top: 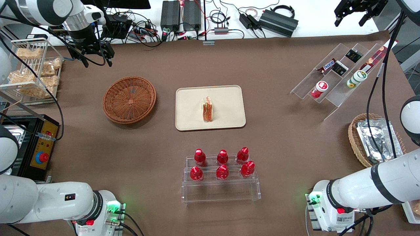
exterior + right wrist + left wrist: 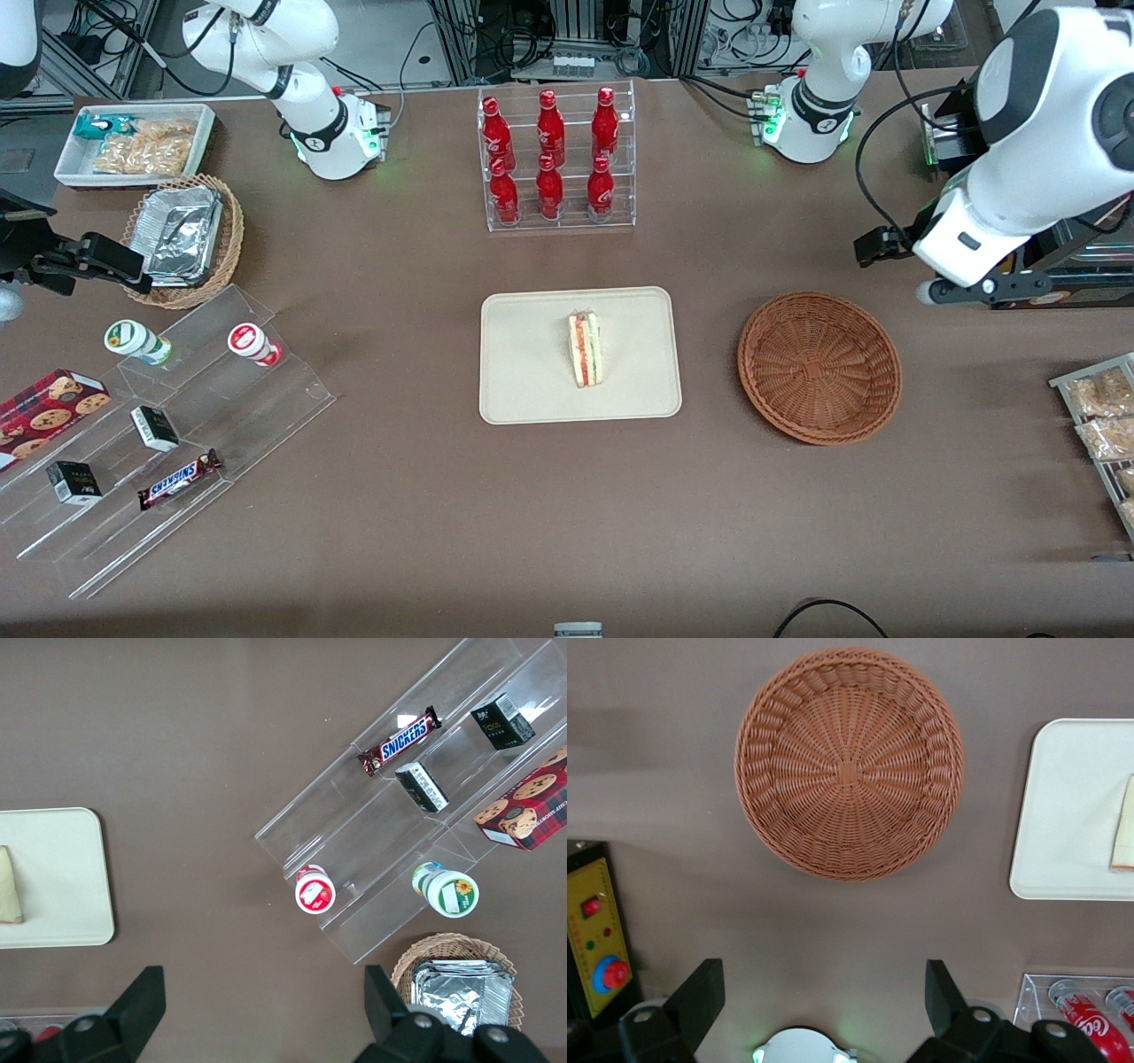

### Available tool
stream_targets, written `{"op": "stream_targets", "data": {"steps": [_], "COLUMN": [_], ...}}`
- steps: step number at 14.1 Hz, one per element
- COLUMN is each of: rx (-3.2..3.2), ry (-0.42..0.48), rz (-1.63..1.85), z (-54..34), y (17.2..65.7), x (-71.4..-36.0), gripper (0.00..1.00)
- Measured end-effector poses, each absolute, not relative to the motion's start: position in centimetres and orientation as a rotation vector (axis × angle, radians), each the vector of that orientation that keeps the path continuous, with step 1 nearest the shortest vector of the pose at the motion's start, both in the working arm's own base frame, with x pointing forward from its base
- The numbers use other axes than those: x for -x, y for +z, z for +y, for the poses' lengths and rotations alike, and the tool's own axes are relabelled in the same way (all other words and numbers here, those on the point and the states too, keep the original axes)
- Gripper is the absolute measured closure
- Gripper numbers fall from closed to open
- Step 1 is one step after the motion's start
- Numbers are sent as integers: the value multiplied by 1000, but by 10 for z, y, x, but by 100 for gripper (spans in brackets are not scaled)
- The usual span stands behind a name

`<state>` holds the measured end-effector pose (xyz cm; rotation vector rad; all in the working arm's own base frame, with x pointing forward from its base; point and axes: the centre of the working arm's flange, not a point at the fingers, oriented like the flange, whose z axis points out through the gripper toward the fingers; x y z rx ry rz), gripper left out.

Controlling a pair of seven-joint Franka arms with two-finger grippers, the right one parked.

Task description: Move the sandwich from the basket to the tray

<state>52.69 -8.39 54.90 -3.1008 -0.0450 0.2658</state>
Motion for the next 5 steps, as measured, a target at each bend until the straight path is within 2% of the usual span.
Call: {"op": "stream_targets", "data": {"steps": [5], "rx": [3063], "ry": [197], "rz": [-22], "z": [-70], "y": [566], "x": [-526], "gripper": [0]}}
